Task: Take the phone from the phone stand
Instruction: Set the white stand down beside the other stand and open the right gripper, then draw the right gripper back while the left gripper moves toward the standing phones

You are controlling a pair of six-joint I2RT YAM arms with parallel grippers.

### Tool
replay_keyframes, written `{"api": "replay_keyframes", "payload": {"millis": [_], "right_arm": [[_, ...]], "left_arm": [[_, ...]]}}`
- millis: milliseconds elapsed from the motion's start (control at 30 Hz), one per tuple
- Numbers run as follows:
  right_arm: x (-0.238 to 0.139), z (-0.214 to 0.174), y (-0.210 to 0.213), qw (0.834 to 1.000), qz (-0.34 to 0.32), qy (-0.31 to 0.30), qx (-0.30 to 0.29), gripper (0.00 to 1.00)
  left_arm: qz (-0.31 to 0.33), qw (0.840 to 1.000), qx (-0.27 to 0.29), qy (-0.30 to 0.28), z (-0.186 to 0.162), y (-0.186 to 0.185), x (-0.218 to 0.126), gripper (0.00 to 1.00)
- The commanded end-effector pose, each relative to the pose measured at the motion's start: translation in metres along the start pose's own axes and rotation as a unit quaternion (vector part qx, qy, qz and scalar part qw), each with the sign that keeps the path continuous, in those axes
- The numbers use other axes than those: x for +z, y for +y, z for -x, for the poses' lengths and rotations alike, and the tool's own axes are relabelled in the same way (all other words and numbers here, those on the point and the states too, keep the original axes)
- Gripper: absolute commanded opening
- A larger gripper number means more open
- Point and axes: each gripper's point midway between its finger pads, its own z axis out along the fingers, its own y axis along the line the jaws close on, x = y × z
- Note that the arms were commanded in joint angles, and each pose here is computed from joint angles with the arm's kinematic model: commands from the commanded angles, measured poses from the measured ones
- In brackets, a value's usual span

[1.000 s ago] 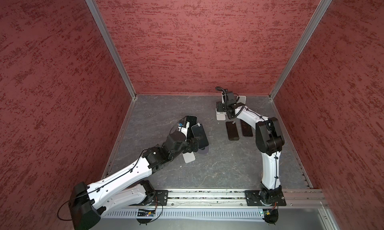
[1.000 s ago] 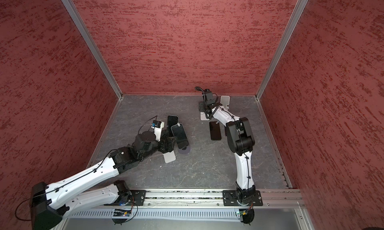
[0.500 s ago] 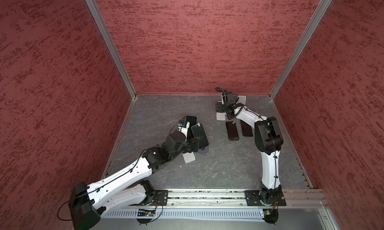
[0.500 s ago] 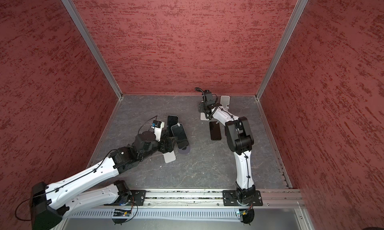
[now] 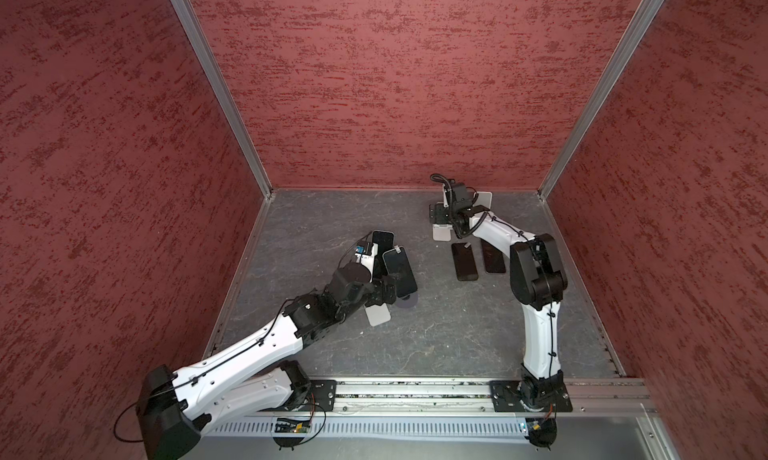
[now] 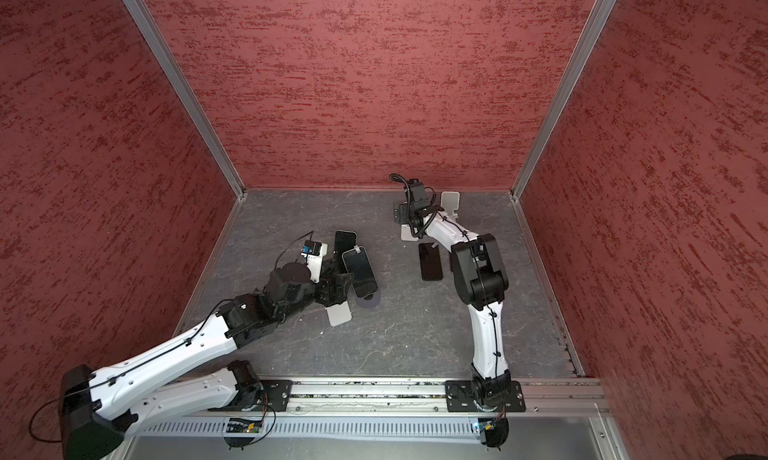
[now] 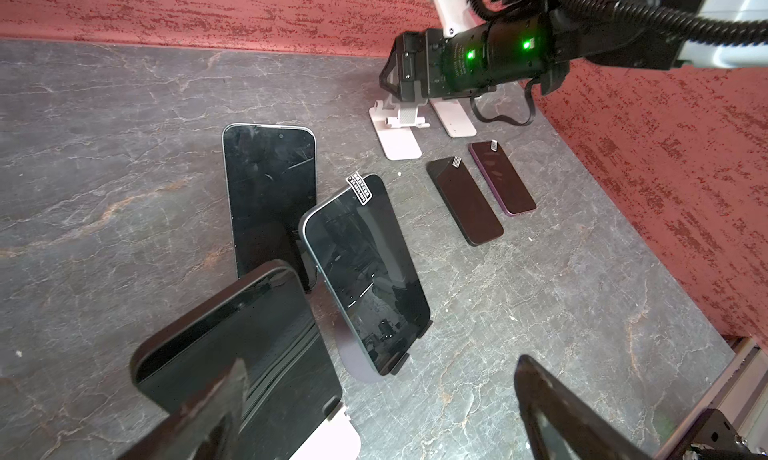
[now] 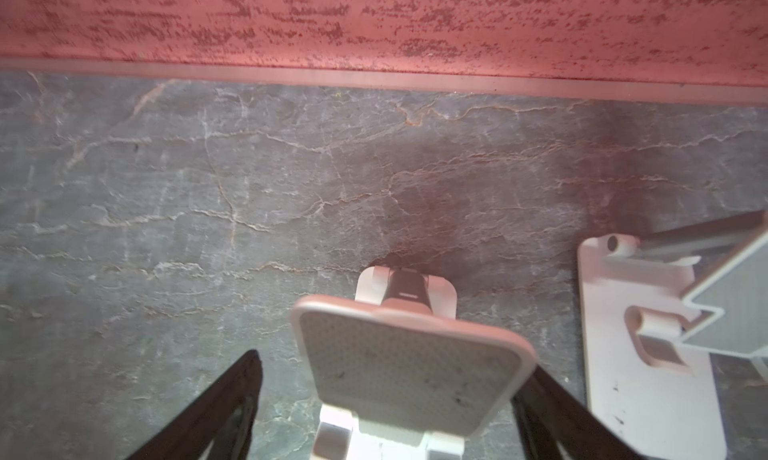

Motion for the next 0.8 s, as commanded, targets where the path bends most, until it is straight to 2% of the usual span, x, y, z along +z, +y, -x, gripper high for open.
{"api": "replay_keyframes", "payload": {"millis": [0, 100, 400, 500, 767], "right_arm": [[-0.036, 0.034, -0.003, 0.999, 0.002, -0.046, 0.005, 0.95], [-0.049, 0.039, -0.003, 0.998, 0.004, -0.057, 0.005, 0.98], [-0.081, 0.041, -0.014, 0.996, -0.015, -0.081, 0.02, 0.99], [-0.089, 0.038, -0.014, 0.996, -0.011, -0.083, 0.031, 0.99], [-0.11, 0.02, -0.019, 0.995, -0.005, -0.084, 0.043, 0.99]], "left_arm": [[0.007, 1.0, -0.014, -0.017, 0.016, 0.001, -0.007, 1.0], [0.008, 1.0, -0.016, -0.016, 0.016, 0.001, -0.009, 0.99], [0.032, 0.999, 0.004, -0.01, 0.019, -0.005, -0.018, 0.99], [0.053, 0.998, 0.002, -0.015, 0.021, -0.003, -0.023, 1.0], [0.156, 0.985, -0.047, -0.05, 0.026, 0.024, -0.047, 1.0]]}}
